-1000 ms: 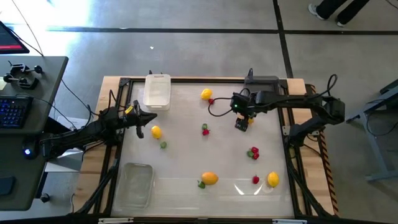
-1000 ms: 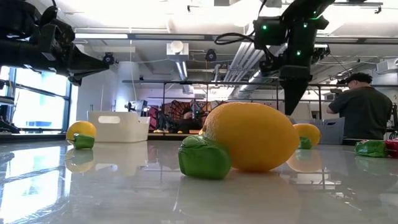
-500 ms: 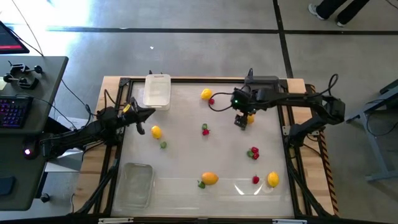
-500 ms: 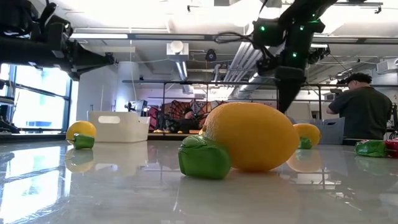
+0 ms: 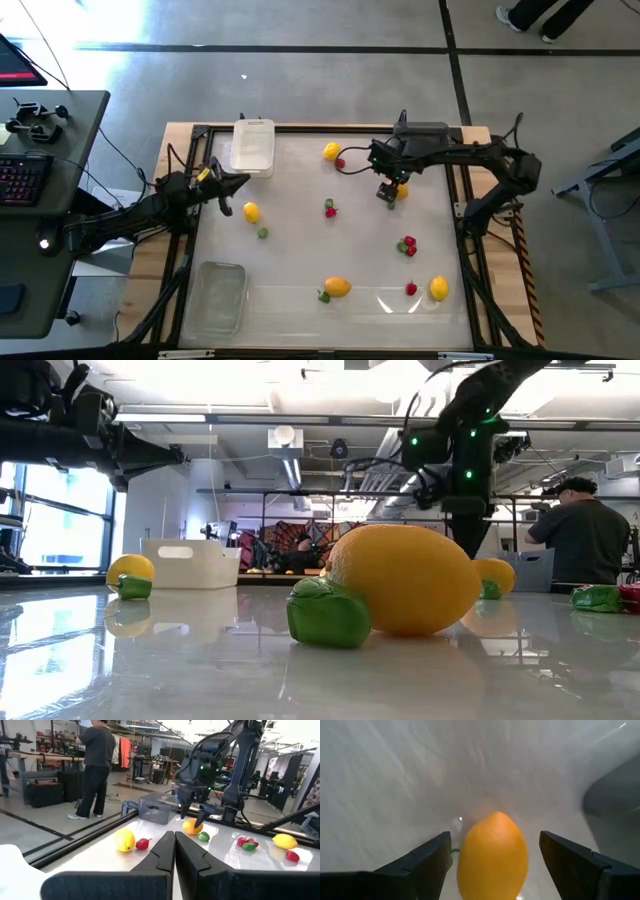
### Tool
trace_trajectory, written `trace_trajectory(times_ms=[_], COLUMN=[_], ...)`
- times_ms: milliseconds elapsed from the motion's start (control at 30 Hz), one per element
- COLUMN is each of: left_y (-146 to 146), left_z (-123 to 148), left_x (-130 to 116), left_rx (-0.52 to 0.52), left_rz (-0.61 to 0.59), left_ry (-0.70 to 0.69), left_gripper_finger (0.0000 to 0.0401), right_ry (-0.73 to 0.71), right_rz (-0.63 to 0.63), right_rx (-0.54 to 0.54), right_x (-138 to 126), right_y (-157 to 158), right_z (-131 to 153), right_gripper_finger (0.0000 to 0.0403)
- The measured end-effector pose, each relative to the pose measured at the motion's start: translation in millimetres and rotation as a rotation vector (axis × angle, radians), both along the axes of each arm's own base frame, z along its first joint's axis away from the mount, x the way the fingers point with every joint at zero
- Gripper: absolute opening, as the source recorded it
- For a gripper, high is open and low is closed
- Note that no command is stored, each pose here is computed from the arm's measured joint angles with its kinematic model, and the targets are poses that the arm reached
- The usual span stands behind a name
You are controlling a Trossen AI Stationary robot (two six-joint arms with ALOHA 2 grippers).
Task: Sort produce into baskets
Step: Put the lemon into the white bin
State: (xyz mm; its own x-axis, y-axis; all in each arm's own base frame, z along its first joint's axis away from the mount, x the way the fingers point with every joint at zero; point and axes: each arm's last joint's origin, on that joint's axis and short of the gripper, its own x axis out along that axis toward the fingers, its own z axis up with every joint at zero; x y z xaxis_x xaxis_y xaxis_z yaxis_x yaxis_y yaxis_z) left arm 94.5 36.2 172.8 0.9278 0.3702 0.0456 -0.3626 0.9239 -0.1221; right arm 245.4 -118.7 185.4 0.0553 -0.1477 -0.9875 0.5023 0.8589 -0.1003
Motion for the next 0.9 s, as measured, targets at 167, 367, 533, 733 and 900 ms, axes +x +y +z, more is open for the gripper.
trace_trajectory(times_ms=[167, 367, 533, 733, 900], left_y=[0, 0, 0, -1, -2], left_z=[-1, -2, -3, -7, -10], left_x=[0, 0, 0, 0, 2], left_rx=[-0.004, 0.041, 0.041, -0.036, -0.05], left_rz=[0.0, 0.005, 0.006, -0.031, -0.081], left_ry=[0.013, 0.042, 0.045, 0.065, 0.088], left_gripper_finger=[0.0, 0.0, 0.0, 0.0, 0.0], right_ry=[0.06, 0.104, 0.098, 0.077, 0.028], right_rz=[0.028, 0.055, 0.05, 0.046, 0.028], right_rx=[0.028, 0.047, 0.045, 0.043, 0.023], right_x=[2, 3, 4, 5, 14], right_y=[-1, -2, -2, -4, -8], right_z=[-12, -21, -22, -22, -12], right_gripper_finger=[0.0296, 0.0293, 0.0262, 0.0194, 0.0183])
